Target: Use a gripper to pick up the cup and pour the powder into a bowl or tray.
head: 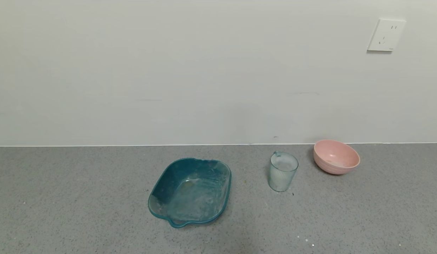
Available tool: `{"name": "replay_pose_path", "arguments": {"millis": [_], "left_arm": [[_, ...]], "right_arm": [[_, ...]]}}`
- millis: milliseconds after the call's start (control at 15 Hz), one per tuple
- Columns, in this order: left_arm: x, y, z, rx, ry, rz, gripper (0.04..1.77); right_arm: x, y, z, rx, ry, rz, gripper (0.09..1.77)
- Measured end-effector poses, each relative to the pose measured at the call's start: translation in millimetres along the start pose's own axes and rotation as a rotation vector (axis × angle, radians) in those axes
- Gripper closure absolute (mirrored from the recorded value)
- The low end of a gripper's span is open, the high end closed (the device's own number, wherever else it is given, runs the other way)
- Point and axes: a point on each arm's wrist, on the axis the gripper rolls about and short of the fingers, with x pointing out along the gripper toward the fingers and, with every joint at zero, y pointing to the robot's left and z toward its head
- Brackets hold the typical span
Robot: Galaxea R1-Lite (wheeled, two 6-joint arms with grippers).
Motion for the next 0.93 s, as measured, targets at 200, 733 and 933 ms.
{"name": "replay_pose_path", "arguments": {"millis": [200,733,933], "left_arm": [[0.0,0.0,0.0,0.0,0.0,0.0,0.09],[0.0,0.0,0.0,0.0,0.0,0.0,0.09],[0.0,0.0,0.0,0.0,0.0,0.0,0.09]], "right_arm": [[-5.4,0.3,-15.7,0.009,-0.034,0.027,0.16],[-6.1,3.7,-58.4,-0.052,-0.202,0.134,0.16],[3.5,6.5,-72.0,-0.065,-0.263,0.161,0.16]]}}
